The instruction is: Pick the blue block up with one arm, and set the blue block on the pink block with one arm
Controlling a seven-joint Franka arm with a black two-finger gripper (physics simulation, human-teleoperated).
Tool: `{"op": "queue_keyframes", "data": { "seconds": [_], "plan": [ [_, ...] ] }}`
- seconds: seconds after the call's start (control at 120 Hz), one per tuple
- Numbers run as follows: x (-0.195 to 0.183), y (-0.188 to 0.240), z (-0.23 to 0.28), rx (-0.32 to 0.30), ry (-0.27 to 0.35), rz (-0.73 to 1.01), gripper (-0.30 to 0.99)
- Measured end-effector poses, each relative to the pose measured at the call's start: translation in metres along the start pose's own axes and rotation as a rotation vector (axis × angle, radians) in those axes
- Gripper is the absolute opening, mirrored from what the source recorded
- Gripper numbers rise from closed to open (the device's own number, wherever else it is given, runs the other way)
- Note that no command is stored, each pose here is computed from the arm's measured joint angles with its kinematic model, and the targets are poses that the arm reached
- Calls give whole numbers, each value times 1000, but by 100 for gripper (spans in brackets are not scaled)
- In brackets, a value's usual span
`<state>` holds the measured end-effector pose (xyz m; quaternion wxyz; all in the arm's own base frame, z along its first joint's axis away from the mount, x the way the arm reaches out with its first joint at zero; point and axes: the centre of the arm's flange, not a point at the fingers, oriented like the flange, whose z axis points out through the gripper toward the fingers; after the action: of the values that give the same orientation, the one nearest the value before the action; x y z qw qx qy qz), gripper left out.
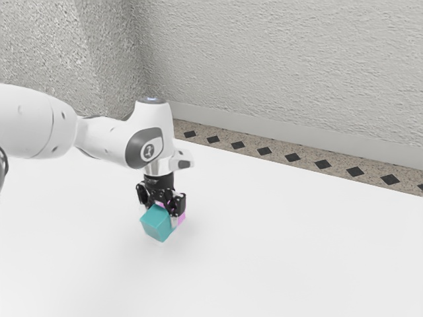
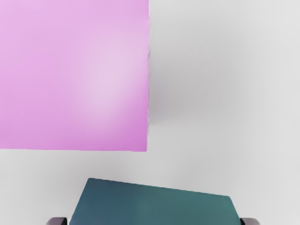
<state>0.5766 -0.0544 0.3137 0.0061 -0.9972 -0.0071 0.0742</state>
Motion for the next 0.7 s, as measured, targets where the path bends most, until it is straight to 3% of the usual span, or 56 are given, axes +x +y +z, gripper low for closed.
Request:
{"op": "queue_keyframes", "data": {
  "seconds": [0.117, 0.267, 0.517, 0.7],
  "plan": [
    [15, -25, -40, -17, 38, -21, 36],
    [35, -64, -41, -36, 19, -59, 36],
    [74, -46, -30, -35, -14, 21, 36],
    [80, -38, -23, -46, -39, 64, 36]
  ]
}}
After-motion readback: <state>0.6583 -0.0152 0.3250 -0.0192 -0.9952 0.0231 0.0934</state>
